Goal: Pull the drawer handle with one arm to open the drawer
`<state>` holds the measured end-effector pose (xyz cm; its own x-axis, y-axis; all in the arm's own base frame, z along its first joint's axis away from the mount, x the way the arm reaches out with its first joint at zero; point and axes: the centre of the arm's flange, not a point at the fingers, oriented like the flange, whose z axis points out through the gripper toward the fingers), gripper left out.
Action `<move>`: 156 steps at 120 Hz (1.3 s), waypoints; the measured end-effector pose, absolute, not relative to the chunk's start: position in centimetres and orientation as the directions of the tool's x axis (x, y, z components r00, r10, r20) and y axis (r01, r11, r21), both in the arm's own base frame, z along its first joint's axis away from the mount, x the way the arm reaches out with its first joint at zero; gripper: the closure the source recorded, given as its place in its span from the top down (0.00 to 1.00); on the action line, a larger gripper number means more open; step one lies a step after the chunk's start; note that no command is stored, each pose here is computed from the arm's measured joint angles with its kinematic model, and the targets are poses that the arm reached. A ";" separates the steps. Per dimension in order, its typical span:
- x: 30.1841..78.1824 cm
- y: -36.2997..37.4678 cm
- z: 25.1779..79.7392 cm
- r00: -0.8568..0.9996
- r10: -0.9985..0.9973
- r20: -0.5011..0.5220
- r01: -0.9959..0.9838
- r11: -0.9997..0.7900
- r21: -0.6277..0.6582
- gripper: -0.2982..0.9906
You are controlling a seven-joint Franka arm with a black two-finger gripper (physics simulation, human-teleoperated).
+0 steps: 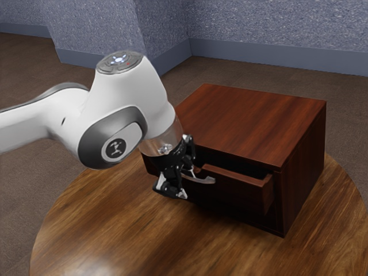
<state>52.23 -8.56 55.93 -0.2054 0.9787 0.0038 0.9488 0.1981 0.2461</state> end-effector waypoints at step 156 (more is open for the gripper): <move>44.5 -9.9 55.3 -0.218 0.975 0.039 0.950 0.203 0.236 0.42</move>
<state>44.55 -9.90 55.28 -0.2182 0.9751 0.0387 0.9503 0.2032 0.2357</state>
